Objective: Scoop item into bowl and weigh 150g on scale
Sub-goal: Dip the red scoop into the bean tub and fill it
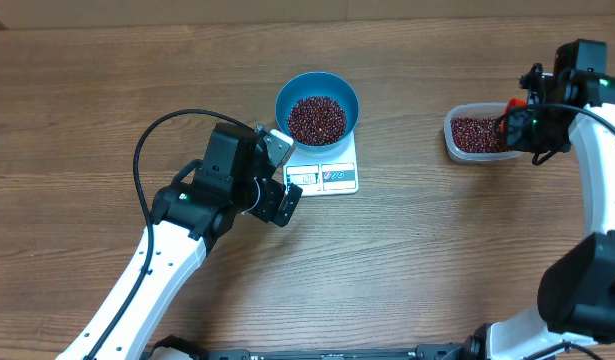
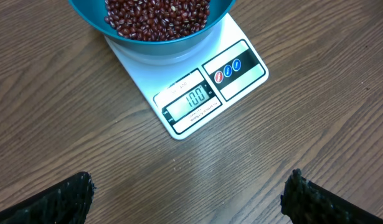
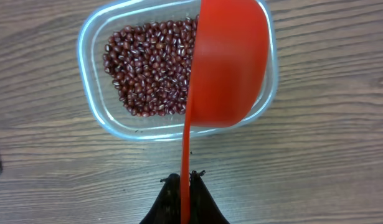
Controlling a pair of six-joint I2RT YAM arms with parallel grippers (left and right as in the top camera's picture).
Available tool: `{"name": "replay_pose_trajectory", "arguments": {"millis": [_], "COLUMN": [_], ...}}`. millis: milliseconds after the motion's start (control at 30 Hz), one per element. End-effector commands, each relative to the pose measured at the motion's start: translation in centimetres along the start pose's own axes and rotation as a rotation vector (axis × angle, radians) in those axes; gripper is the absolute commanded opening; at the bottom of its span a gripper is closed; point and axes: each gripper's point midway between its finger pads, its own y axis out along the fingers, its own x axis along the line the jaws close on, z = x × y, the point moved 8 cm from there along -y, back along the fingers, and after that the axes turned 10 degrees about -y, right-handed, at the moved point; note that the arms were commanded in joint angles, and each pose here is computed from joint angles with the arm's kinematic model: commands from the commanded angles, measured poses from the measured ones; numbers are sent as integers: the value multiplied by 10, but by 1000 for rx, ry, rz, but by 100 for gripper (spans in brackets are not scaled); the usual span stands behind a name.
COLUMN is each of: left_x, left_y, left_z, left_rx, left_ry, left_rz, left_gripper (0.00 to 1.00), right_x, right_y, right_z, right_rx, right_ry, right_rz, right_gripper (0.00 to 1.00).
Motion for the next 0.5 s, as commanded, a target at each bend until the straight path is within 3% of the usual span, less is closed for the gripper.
{"name": "replay_pose_trajectory", "arguments": {"millis": [0,467], "left_x": [-1,-1], "left_y": [3,3], "left_z": [1,1], "left_rx": [8,8], "left_ry": [-2,-2], "left_rz": [-2,-2], "left_gripper": [100,100], "right_x": [-4,-7], "right_y": [25,76], "right_z": [-2,3], "right_rx": [47,182], "right_ry": [-20,-26], "right_rz": [-7,-42], "right_gripper": [4,4]}}
